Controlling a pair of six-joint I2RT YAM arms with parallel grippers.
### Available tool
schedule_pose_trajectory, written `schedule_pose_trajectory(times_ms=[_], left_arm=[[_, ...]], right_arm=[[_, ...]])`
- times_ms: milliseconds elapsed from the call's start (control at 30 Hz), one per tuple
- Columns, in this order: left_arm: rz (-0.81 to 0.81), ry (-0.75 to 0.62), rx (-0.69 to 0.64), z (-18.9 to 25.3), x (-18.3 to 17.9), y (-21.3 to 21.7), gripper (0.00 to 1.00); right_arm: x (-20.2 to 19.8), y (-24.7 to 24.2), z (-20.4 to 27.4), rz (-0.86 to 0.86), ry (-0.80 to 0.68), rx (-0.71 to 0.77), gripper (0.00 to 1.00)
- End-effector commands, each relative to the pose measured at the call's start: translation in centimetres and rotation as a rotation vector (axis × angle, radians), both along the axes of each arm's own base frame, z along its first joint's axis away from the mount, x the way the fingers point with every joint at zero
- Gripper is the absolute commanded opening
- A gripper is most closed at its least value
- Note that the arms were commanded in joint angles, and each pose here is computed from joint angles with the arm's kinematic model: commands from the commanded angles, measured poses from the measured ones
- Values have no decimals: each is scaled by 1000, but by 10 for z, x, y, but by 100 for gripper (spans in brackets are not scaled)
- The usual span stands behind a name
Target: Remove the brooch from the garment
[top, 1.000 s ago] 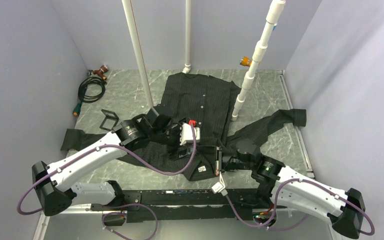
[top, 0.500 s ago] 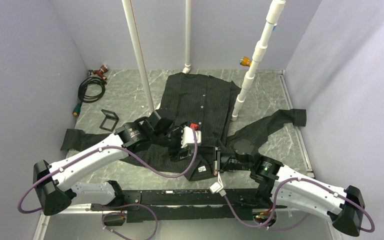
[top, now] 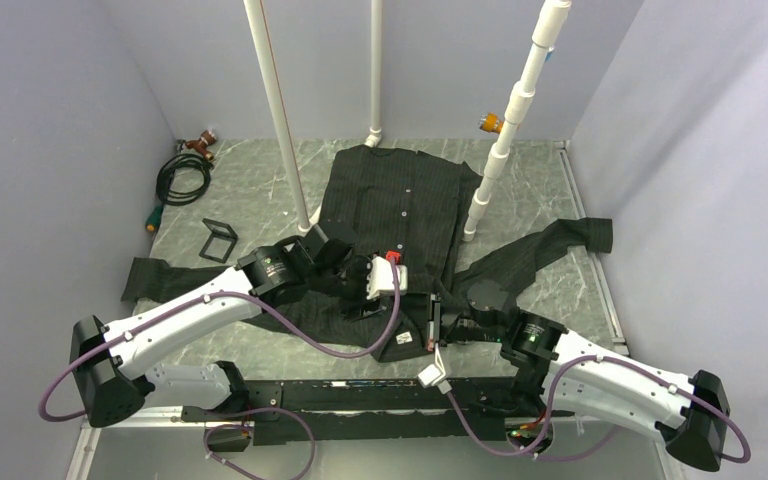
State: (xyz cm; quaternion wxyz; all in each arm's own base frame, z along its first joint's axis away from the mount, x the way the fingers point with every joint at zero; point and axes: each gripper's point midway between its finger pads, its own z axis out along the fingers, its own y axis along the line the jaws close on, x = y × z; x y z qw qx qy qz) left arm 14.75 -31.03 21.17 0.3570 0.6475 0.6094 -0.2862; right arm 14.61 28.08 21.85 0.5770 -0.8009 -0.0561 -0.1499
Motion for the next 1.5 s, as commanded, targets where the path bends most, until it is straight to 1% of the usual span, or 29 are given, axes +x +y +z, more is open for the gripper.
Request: schedule_pose_trajectory(times_ms=[0,133,233,333,400,433,500,567,600,733,800,867,967,1033,1067,1100,1200,1333,1467], left_arm=[[1,-10,-25,5,1,-7,57],[-2,-10,-21,4,1,-8,50],[1,-8,-18,3,2,-9,47],[-2,-3,-15,3,1,-9,40],[-1,3,-14,2,1,-10,38],[-2,6,-12,1,0,-9,38],[-5,8,-8,0,-1,-8,36],[-9,8,-1,-1,-2,-6,34],[-11,8,0,-1,-2,-5,32],[-19,21,10,-3,-6,1,31],[-14,26,15,-5,-6,6,30],[-2,23,30,-9,-3,14,30],[5,25,67,-18,-2,33,30],[15,34,109,-30,-2,52,30],[45,33,130,-34,4,64,30],[59,33,146,-37,5,74,31],[163,49,168,-43,21,111,31],[278,30,230,-58,38,160,31],[452,73,249,-78,61,211,31]], right_arm=[[-1,1,32,-3,-33,72,0],[-3,0,32,1,-30,71,0],[-3,0,32,-3,-24,71,0],[-3,0,32,-5,-25,72,0],[-2,0,32,-6,-28,77,0],[-2,0,32,-8,-27,77,2],[-1,-1,32,-18,-20,78,18],[1,-2,31,-29,-13,75,20],[1,-3,30,-33,-9,74,23],[3,-6,31,-53,-9,80,54],[4,-7,31,-63,-5,82,66],[6,-10,31,-80,-6,79,76],[9,-16,31,-112,5,87,85],[11,-21,29,-144,33,92,96],[14,-24,29,-168,46,95,99],[16,-26,29,-188,62,102,100],[22,-33,26,-246,109,115,100],[31,-39,21,-320,167,132,100],[41,-46,16,-414,253,153,100]])
